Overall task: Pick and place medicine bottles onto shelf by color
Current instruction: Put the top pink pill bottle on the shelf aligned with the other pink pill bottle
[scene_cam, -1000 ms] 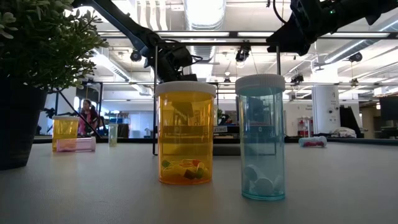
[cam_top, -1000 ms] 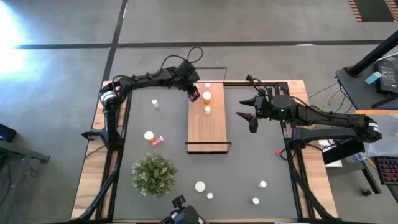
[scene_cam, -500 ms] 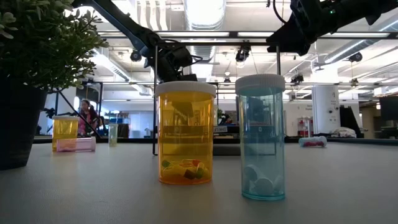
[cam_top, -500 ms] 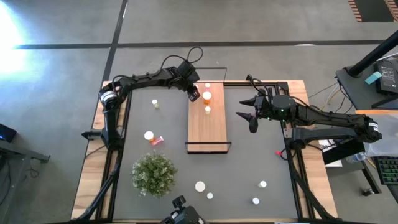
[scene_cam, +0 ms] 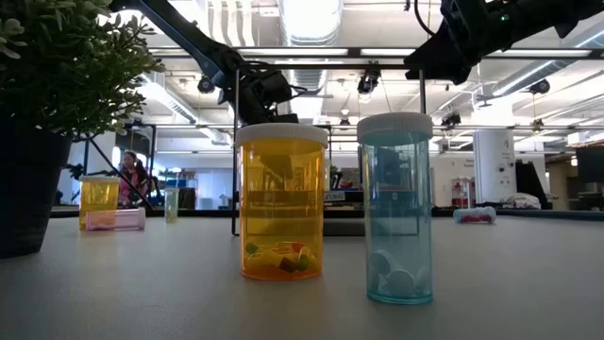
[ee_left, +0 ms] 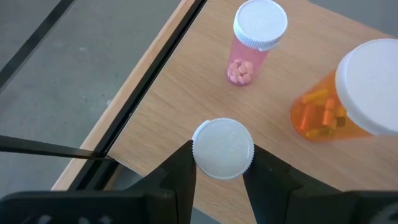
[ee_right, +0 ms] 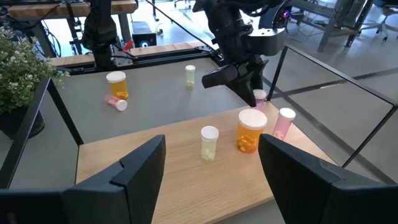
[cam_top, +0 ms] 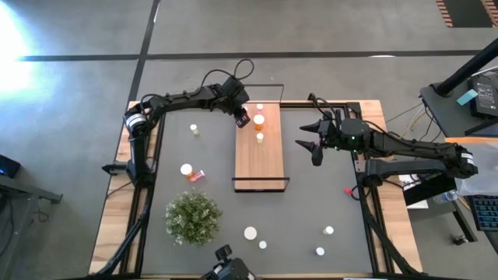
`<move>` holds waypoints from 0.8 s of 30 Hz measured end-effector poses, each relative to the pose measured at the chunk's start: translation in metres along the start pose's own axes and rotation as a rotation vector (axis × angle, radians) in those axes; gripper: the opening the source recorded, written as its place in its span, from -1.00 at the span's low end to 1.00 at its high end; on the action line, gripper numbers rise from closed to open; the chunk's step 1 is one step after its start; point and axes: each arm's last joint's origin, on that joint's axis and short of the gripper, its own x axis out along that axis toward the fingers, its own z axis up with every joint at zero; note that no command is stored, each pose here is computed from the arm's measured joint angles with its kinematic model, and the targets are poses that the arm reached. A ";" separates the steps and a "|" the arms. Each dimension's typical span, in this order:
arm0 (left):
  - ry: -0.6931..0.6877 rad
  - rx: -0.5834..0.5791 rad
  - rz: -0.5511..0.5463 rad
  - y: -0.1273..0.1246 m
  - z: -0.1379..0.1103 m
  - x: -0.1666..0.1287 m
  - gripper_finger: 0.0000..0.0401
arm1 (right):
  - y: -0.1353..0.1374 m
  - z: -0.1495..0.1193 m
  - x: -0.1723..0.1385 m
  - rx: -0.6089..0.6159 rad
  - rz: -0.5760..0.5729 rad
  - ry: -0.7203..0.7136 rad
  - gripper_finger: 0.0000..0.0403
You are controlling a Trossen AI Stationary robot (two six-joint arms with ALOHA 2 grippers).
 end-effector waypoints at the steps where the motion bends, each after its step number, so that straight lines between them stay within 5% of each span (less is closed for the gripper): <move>1: -0.002 0.000 0.000 0.000 0.000 0.000 -0.49 | 0.000 0.000 0.000 0.000 0.000 0.000 0.24; 13: -0.021 -0.001 0.002 0.000 0.002 0.000 -0.47 | 0.000 0.000 0.000 0.000 0.000 0.000 0.24; 24: -0.038 0.000 0.005 0.000 0.004 0.000 -0.16 | 0.000 0.000 0.000 0.000 0.000 0.000 0.24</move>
